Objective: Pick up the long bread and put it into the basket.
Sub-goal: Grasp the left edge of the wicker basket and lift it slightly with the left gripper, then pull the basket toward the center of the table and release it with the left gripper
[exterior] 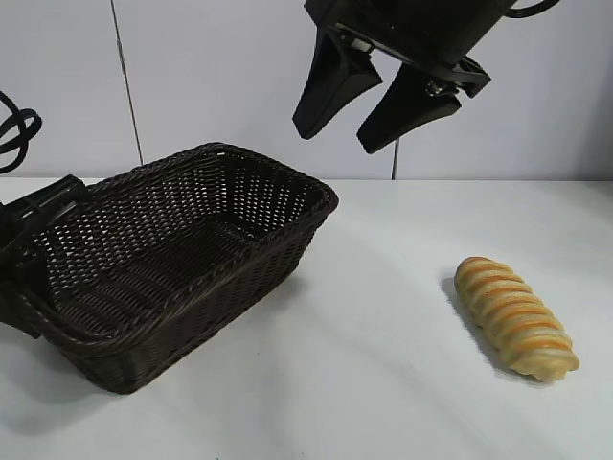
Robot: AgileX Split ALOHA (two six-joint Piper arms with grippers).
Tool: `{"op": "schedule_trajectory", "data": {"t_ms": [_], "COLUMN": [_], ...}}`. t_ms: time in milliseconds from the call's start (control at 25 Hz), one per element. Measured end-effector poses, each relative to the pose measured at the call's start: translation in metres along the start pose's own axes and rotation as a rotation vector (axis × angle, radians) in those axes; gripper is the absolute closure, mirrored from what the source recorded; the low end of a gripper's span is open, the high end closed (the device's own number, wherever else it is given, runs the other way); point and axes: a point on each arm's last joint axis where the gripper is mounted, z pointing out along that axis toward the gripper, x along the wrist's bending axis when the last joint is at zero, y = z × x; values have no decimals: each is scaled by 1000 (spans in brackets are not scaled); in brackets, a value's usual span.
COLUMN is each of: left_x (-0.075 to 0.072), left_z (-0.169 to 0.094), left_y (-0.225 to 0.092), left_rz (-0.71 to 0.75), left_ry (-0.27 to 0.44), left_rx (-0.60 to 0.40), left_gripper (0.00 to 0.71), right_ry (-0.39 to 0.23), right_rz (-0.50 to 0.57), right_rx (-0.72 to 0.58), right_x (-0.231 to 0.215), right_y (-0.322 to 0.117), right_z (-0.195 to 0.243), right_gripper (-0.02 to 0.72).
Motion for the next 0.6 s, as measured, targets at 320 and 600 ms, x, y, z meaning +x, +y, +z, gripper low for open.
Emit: {"op": "schedule_trajectory", "data": {"t_ms": [320,600], "left_x": [-14,-12], "left_z": [-27,-37], "left_y": [25,37], "left_rz": [145,282], "left_ry": [-68,-62], "left_rx": [25,50], "left_gripper": [611,611], "right_ry": [0,1], "right_rz": [0,3], "right_rx": [1,2], "right_x": [0,0], "right_y": [0,0], "right_z": [0,0], "right_gripper": [199,199]}}
